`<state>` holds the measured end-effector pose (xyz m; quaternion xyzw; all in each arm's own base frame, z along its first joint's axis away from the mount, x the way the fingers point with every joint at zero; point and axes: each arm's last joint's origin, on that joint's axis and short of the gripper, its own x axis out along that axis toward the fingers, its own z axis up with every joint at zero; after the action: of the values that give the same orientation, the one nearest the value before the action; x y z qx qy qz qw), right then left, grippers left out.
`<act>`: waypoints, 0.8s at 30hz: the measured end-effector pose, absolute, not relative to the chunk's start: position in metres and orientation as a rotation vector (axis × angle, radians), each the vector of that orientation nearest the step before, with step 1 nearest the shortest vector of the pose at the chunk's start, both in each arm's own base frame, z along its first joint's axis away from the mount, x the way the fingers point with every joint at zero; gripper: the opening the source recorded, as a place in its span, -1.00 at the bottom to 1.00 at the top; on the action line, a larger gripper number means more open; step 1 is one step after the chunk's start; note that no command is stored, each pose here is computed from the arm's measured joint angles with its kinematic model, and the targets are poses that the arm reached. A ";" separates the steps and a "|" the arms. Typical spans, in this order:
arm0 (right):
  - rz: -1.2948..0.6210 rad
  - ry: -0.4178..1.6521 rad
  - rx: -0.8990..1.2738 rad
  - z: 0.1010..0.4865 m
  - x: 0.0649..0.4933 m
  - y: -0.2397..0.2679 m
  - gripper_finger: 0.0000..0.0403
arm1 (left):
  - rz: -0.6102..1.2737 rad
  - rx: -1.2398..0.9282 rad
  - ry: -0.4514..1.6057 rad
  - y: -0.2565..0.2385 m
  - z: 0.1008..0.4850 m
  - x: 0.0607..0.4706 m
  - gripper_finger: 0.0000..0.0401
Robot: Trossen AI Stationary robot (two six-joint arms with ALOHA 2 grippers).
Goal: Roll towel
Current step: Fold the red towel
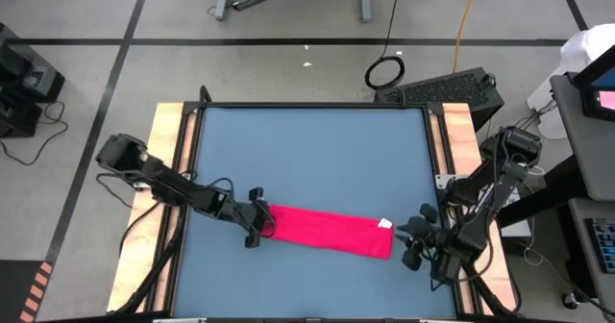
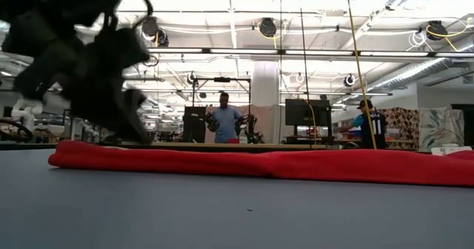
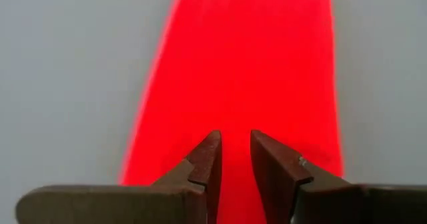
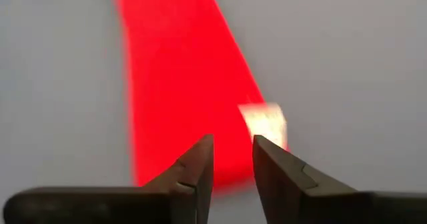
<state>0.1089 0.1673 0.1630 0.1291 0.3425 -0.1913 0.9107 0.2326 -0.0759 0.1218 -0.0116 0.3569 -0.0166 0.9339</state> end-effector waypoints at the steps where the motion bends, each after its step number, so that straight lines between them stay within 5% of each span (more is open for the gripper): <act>1: -0.369 0.622 0.247 0.163 0.110 0.171 -0.55 | -0.024 -0.017 0.700 -0.075 0.129 0.232 -0.57; 7: -0.338 0.327 0.154 0.134 0.128 0.180 -0.65 | -0.002 -0.015 0.548 -0.073 0.156 0.231 -0.57; 15: -0.304 0.390 0.145 0.078 0.146 0.169 -0.96 | -0.148 -0.153 0.631 -0.084 0.134 0.235 -0.57; 24: -0.358 0.426 0.258 0.051 0.147 0.168 -0.99 | 0.076 -0.119 0.832 -0.076 0.089 0.224 -0.57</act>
<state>0.1466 0.1675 0.0505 0.1271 0.2097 -0.1764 0.9533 0.2235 -0.0761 0.0892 -0.0576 0.4038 0.0370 0.9123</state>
